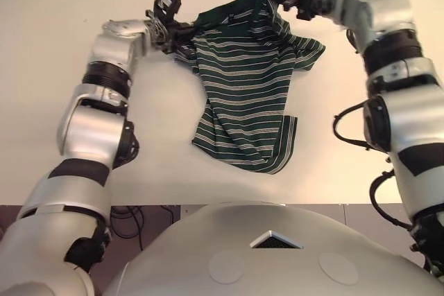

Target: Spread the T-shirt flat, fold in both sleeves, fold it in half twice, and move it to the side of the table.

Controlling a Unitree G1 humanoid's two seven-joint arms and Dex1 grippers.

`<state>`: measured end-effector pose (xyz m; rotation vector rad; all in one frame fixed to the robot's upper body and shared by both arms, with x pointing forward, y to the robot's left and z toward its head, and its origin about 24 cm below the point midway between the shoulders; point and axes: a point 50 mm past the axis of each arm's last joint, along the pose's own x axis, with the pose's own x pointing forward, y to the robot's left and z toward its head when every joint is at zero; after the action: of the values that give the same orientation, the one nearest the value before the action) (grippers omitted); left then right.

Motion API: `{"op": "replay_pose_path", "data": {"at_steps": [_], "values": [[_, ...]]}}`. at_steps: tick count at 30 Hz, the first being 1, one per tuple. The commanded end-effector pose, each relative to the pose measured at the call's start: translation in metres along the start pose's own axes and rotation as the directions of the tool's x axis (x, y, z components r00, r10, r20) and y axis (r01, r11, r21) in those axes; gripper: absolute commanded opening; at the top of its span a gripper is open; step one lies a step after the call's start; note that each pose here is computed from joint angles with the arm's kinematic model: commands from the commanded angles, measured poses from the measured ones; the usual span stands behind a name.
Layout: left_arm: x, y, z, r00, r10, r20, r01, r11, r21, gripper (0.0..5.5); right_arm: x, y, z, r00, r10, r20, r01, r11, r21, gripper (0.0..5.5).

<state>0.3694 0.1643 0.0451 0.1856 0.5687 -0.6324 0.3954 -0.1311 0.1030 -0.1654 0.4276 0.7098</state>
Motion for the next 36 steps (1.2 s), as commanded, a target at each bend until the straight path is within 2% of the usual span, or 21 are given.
{"op": "replay_pose_path", "data": {"at_steps": [1, 3, 4, 7, 9, 11, 15, 17, 19, 21, 23, 26, 29, 33, 36], "values": [[0.002, 0.006, 0.000, 0.995, 0.102, -0.018, -0.102, 0.995, 0.015, 0.00, 0.006, -0.001, -0.001, 0.994, -0.103, -0.029, 0.101, 0.992, -0.069, 0.01], [0.001, 0.009, 0.006, 0.988, 0.157, 0.011, -0.157, 0.988, -0.016, 0.00, 0.011, 0.003, -0.007, 0.990, -0.128, -0.050, 0.124, 0.989, -0.082, 0.01], [0.002, 0.009, 0.009, 0.986, 0.162, 0.022, -0.162, 0.986, -0.028, 0.26, 0.013, 0.005, -0.009, 0.990, -0.126, -0.057, 0.122, 0.989, -0.080, 0.00], [0.003, 0.007, 0.015, 0.986, 0.160, 0.047, -0.158, 0.986, -0.046, 0.63, 0.016, 0.009, -0.009, 0.992, -0.121, -0.042, 0.117, 0.989, -0.086, 0.48], [0.002, 0.013, 0.018, 0.969, 0.235, 0.077, -0.228, 0.969, -0.090, 0.96, 0.017, 0.010, -0.003, 0.990, -0.143, 0.012, 0.143, 0.986, -0.085, 0.85], [-0.003, 0.019, 0.021, 0.945, 0.303, 0.126, -0.281, 0.946, -0.162, 0.98, 0.015, 0.007, 0.004, 0.980, -0.183, 0.077, 0.190, 0.977, -0.096, 1.14], [-0.016, 0.035, 0.025, 0.900, 0.382, 0.212, -0.324, 0.909, -0.262, 0.98, 0.007, -0.002, 0.021, 0.942, -0.251, 0.222, 0.292, 0.940, -0.176, 1.14], [-0.032, 0.049, 0.024, 0.876, 0.399, 0.272, -0.332, 0.907, -0.260, 0.98, 0.000, 0.001, 0.029, 0.938, -0.144, 0.315, 0.220, 0.950, -0.221, 1.14], [-0.047, 0.056, 0.020, 0.873, 0.354, 0.335, -0.278, 0.926, -0.254, 0.98, -0.009, 0.005, 0.024, 0.937, -0.006, 0.349, 0.098, 0.964, -0.249, 1.14], [-0.060, 0.051, 0.007, 0.905, 0.228, 0.360, -0.159, 0.965, -0.210, 0.98, -0.022, 0.005, 0.006, 0.943, 0.104, 0.318, -0.033, 0.975, -0.222, 1.14], [-0.075, 0.036, -0.014, 0.937, 0.102, 0.333, -0.049, 0.985, -0.163, 0.98, -0.036, -0.003, -0.016, 0.955, 0.127, 0.269, -0.100, 0.989, -0.113, 1.14], [-0.084, 0.012, -0.037, 0.967, -0.016, 0.253, 0.057, 0.987, -0.153, 0.98, -0.049, -0.017, -0.045, 0.979, 0.020, 0.201, -0.033, 0.997, 0.063, 1.14], [-0.083, -0.004, -0.048, 0.980, -0.061, 0.187, 0.094, 0.980, -0.175, 0.98, -0.048, -0.020, -0.064, 0.989, -0.082, 0.124, 0.062, 0.985, 0.159, 1.14], [-0.078, -0.020, -0.058, 0.989, -0.107, 0.099, 0.122, 0.978, -0.167, 0.98, -0.040, -0.018, -0.077, 0.984, -0.174, 0.037, 0.161, 0.962, 0.218, 1.14], [-0.069, -0.019, -0.064, 0.996, -0.079, 0.049, 0.086, 0.981, -0.175, 0.98, -0.036, -0.014, -0.082, 0.984, -0.180, 0.007, 0.173, 0.954, 0.245, 1.14]]}}
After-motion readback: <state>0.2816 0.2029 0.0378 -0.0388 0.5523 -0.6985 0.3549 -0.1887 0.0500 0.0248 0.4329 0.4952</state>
